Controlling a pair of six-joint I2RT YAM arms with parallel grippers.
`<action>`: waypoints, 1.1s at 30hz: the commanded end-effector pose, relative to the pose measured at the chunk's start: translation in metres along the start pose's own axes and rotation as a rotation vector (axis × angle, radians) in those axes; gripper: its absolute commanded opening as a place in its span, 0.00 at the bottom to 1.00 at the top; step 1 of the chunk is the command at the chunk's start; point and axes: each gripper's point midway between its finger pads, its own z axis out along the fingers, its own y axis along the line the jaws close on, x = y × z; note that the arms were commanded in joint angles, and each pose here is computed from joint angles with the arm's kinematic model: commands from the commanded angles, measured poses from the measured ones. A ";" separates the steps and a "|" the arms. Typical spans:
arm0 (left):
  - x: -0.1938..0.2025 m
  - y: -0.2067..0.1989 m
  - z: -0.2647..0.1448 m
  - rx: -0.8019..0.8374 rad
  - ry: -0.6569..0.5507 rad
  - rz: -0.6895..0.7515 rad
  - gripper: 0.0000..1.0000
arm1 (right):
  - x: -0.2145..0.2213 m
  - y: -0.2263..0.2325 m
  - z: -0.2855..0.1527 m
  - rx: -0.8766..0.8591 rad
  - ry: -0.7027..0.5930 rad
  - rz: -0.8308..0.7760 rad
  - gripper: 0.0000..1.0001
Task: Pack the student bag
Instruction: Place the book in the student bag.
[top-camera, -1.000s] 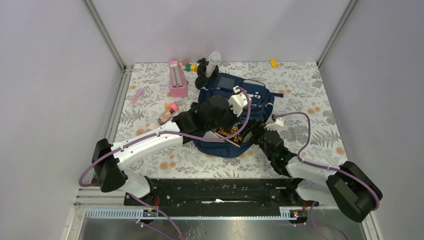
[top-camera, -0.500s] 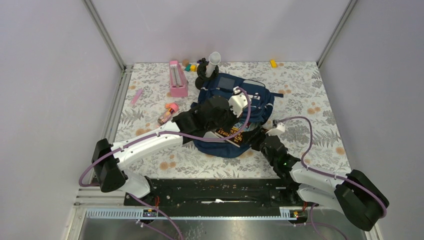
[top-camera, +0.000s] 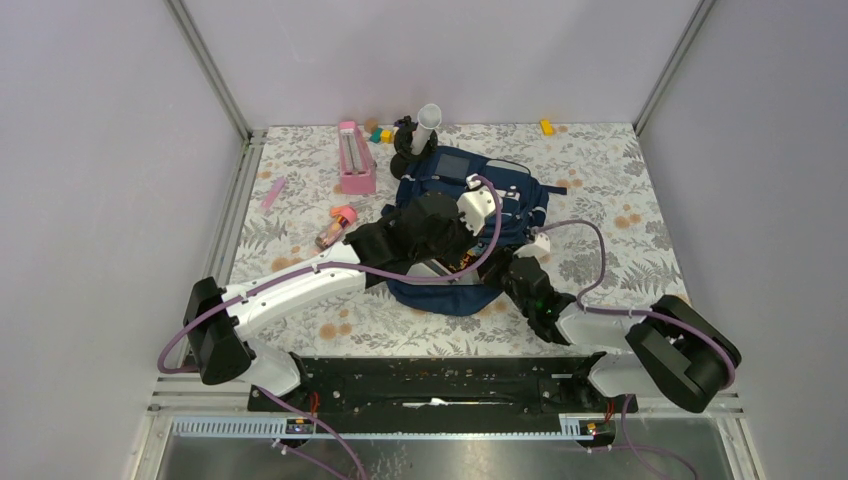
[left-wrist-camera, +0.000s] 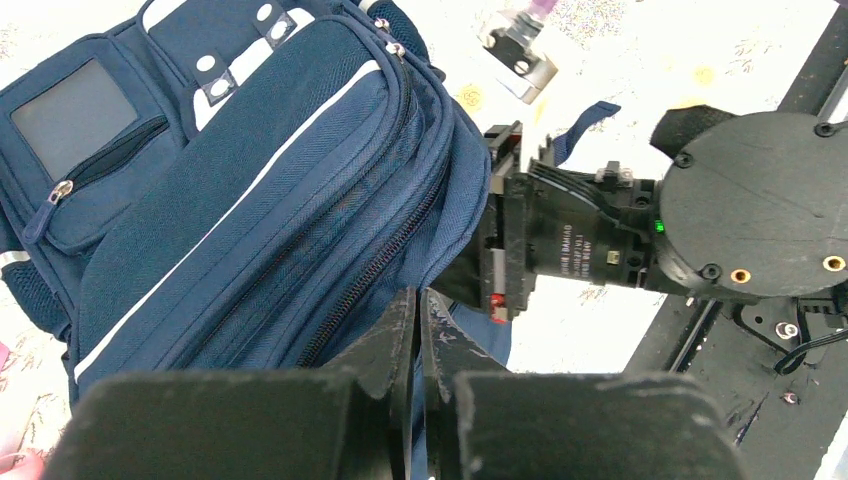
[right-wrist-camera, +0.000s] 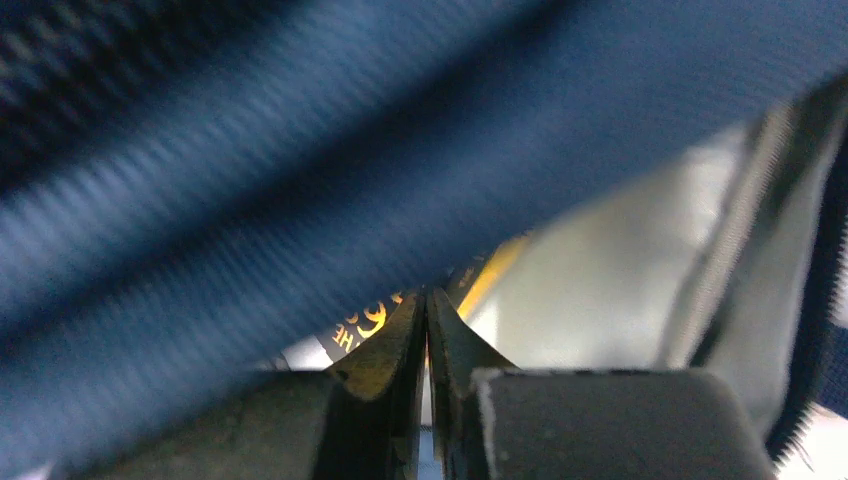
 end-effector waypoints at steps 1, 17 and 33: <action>-0.057 -0.016 -0.019 0.068 -0.185 -0.014 0.00 | -0.029 0.038 0.020 -0.050 -0.102 0.026 0.08; -0.040 0.011 -0.004 -0.038 -0.132 -0.012 0.00 | -0.013 0.004 -0.018 -0.019 -0.024 -0.104 0.16; -0.023 0.055 -0.029 -0.141 -0.088 -0.015 0.00 | -0.083 -0.067 -0.081 0.251 0.131 -0.359 0.73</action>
